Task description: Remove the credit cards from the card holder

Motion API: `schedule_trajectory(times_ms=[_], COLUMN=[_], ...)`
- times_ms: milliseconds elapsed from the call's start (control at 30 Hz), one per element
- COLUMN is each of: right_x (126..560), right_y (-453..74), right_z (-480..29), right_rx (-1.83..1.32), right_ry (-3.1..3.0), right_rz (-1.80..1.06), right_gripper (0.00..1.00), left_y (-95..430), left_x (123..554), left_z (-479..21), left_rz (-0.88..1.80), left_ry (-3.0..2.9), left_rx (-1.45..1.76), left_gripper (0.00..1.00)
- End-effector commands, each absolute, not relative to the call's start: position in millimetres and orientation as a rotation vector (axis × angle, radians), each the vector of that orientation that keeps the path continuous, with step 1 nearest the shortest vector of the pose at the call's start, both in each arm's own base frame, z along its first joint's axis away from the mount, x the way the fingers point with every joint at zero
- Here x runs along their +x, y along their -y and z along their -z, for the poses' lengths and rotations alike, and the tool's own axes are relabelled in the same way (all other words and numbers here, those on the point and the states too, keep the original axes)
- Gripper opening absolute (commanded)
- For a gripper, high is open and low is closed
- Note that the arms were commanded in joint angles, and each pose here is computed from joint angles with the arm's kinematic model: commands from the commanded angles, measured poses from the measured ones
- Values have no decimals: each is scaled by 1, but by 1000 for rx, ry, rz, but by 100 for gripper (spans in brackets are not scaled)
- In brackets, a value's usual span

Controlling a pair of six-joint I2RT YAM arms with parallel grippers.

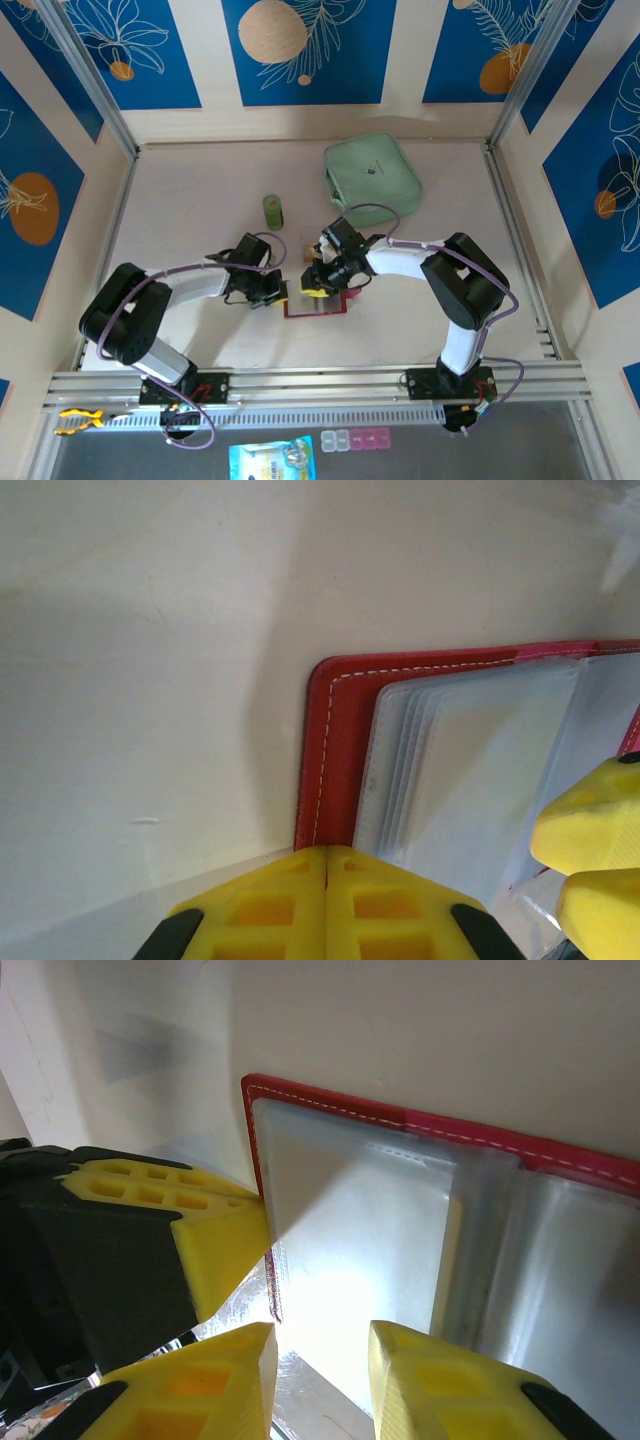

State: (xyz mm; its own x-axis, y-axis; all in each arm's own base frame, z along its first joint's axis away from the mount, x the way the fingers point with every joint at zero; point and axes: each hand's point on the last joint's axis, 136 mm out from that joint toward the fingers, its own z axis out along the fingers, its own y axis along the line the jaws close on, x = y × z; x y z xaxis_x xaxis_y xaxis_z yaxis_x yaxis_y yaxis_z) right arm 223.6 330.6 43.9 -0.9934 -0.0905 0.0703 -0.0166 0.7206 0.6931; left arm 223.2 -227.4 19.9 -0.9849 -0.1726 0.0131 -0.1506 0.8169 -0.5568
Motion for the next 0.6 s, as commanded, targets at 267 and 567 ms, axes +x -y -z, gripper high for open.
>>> schedule_trajectory(times_ms=[267,567], right_x=[216,216], right_y=[-325,-314], right_z=[-29,-28], right_rx=[106,89], right_ry=[2832,2877], right_rz=[1007,953], right_gripper=[30,29], left_y=[224,223], left_x=[219,219], left_z=[-14,-14], left_rz=[847,837], left_ry=[-3000,-3001], left_rx=[-252,-251], left_gripper=[6,6])
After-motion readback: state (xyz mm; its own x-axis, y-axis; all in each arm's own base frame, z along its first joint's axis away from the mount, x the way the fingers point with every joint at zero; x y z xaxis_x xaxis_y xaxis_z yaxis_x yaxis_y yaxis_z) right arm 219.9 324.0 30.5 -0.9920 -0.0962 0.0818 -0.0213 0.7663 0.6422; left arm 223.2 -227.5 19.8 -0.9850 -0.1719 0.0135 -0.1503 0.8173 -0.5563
